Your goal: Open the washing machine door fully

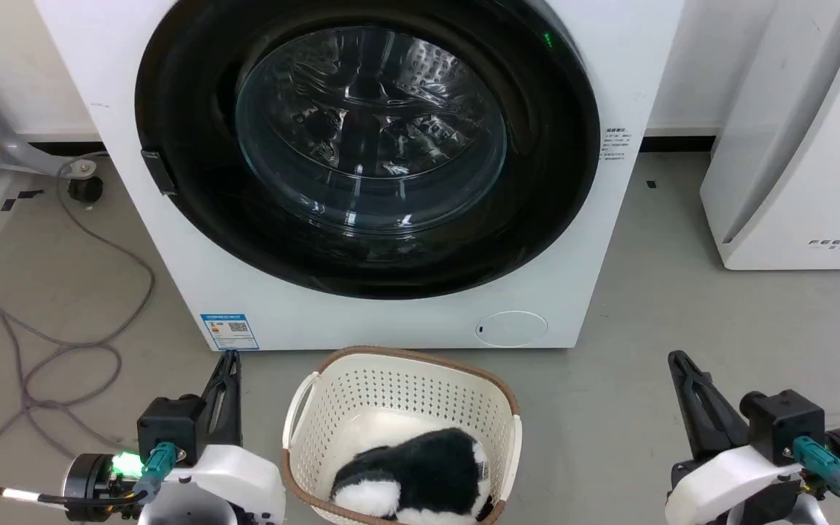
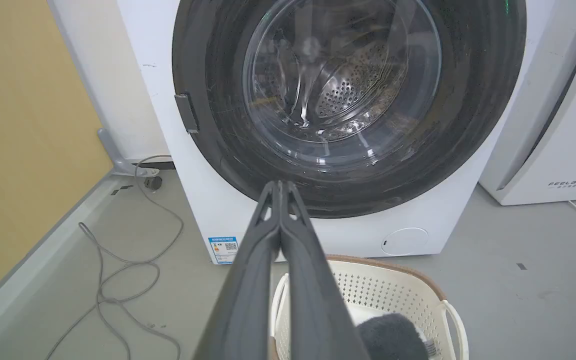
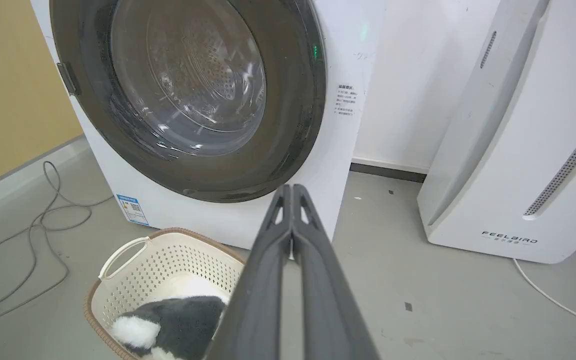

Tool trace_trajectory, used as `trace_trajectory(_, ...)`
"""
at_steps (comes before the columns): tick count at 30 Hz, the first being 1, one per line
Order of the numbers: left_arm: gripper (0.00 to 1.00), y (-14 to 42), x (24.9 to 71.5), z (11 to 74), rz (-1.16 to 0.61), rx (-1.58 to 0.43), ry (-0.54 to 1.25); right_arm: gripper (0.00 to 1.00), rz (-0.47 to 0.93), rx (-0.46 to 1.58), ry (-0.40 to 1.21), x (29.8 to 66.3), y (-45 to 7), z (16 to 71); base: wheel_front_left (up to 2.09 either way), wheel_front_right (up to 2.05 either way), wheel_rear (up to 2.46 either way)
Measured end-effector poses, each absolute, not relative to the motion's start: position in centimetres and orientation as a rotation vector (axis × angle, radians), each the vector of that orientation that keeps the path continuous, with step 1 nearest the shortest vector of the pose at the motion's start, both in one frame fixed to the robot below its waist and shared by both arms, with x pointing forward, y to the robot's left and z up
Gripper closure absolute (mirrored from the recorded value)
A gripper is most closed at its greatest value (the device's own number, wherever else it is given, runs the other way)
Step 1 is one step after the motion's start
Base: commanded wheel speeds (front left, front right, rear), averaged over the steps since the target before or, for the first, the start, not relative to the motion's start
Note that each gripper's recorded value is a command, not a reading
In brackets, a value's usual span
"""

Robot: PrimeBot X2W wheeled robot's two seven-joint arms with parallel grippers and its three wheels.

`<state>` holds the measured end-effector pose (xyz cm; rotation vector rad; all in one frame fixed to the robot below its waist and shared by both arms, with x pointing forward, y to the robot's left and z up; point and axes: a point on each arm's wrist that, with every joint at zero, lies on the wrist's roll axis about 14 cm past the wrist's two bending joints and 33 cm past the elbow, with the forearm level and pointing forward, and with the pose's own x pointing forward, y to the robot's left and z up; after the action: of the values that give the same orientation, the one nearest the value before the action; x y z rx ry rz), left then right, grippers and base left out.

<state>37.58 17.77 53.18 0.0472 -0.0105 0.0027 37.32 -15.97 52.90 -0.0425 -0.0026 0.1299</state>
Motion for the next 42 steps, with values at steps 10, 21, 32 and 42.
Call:
trace_trajectory(10, 1.00, 17.79, 37.58, 53.17, 0.003, 0.047, -0.011, 1.00, 0.130, -0.043, -0.003, 37.32, -15.97, 52.90, 0.00, 0.00, 0.00)
trace_trajectory(21, 1.00, 17.79, 37.58, 53.18, 0.003, 0.047, -0.011, 1.00, 0.130, -0.043, -0.003, 37.32, -15.97, 52.90, 0.00, 0.00, 0.00)
trace_trajectory(32, 0.00, 17.76, 37.59, 53.12, 0.003, 0.047, -0.009, 0.00, 0.129, -0.042, -0.002, 37.32, -15.99, 52.88, 0.00, 0.00, 0.00)
trace_trajectory(42, 0.00, 17.10, 37.62, 52.86, -0.016, 0.046, -0.012, 1.00, 0.121, -0.036, -0.010, 37.31, -16.28, 52.97, 0.00, 0.00, 0.00)
